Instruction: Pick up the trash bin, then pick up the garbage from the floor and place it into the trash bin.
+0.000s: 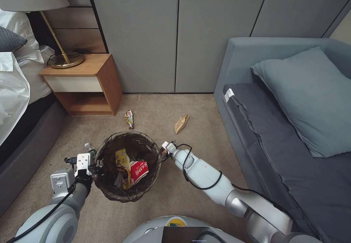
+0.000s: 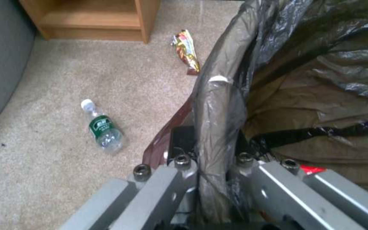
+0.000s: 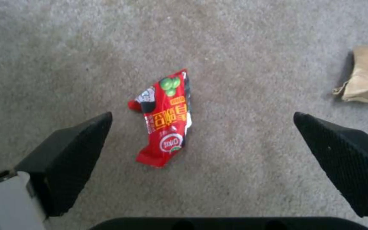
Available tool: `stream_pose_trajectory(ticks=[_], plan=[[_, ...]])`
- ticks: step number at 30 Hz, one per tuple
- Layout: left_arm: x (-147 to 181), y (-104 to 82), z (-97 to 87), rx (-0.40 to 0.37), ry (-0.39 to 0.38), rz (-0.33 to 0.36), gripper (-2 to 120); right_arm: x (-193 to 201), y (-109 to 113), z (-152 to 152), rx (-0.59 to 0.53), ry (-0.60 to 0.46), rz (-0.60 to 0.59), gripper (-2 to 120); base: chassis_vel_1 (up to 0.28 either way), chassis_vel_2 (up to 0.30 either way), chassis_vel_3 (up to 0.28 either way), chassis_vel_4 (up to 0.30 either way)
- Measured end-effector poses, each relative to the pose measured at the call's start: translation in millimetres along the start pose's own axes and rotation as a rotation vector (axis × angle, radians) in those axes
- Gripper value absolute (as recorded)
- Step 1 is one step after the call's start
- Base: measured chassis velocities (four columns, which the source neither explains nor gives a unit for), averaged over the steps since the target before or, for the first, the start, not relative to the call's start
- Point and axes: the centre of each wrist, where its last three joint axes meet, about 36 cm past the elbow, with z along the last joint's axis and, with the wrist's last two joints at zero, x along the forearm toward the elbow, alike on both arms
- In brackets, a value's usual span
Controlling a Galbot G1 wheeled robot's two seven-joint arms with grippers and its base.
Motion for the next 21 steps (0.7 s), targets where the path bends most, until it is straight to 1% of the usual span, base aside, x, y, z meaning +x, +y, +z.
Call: stream_pose_trajectory(ticks=[21], plan=[[0, 0.1, 0.0, -0.001, 0.0, -0.001, 2, -21, 11, 0, 0.002, -0.011, -0.019, 100, 0.0, 0.0, 0.0, 0.0]])
